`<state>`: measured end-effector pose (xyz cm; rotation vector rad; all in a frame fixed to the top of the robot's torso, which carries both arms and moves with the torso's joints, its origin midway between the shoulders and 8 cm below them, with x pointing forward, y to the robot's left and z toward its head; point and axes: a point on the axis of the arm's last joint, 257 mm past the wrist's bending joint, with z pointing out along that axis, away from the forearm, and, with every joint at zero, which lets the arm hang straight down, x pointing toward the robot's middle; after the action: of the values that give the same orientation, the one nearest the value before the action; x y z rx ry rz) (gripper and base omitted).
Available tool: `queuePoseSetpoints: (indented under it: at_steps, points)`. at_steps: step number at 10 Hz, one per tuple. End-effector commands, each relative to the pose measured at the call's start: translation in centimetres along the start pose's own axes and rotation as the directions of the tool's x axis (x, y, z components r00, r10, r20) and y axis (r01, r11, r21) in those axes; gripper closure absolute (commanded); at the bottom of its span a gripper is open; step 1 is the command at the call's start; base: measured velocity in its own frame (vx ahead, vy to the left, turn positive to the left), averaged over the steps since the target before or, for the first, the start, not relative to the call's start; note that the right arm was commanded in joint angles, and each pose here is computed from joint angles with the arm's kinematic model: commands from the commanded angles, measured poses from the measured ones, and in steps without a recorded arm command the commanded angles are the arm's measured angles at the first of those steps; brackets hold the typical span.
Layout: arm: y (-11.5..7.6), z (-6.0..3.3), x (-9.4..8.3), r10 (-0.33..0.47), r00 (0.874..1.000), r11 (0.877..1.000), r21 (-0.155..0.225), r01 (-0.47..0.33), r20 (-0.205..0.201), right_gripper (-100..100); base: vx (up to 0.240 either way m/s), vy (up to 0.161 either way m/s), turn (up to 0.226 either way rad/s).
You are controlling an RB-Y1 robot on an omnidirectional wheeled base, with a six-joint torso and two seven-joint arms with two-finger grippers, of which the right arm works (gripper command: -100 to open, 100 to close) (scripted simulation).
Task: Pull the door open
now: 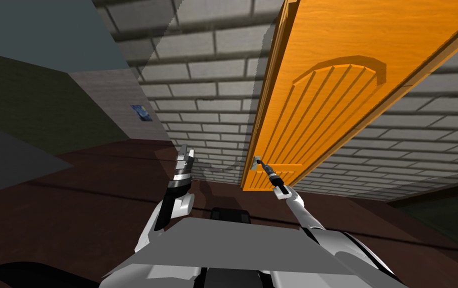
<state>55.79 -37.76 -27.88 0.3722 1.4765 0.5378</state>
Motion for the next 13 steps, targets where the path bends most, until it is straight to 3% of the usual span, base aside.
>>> queuePoseSetpoints:
  at_steps: [1,5,8,10,11,13]
  points:
    - [0.2,0.16,0.5,-0.066,0.998,0.998,-0.007,0.066,-0.013,-100,-0.063,0.048,-0.094]
    - [0.7,0.41,1.0,-0.176,0.984,0.984,-0.019,0.175,-0.028,-100,-0.043,0.019,-0.053]
    - [1.1,0.63,1.6,-0.273,0.961,0.962,-0.033,0.272,-0.041,-100,-0.049,0.027,-0.066]
    - [1.5,0.82,2.2,-0.352,0.935,0.936,-0.048,0.35,-0.052,-100,-0.046,0.024,-0.068]
    - [1.5,0.82,2.2,-0.359,0.932,0.933,-0.048,0.356,-0.051,-100,-0.038,0.02,-0.035]
    - [1.8,0.99,2.7,-0.429,0.901,0.903,-0.062,0.426,-0.059,-100,-0.043,0.024,-0.073]
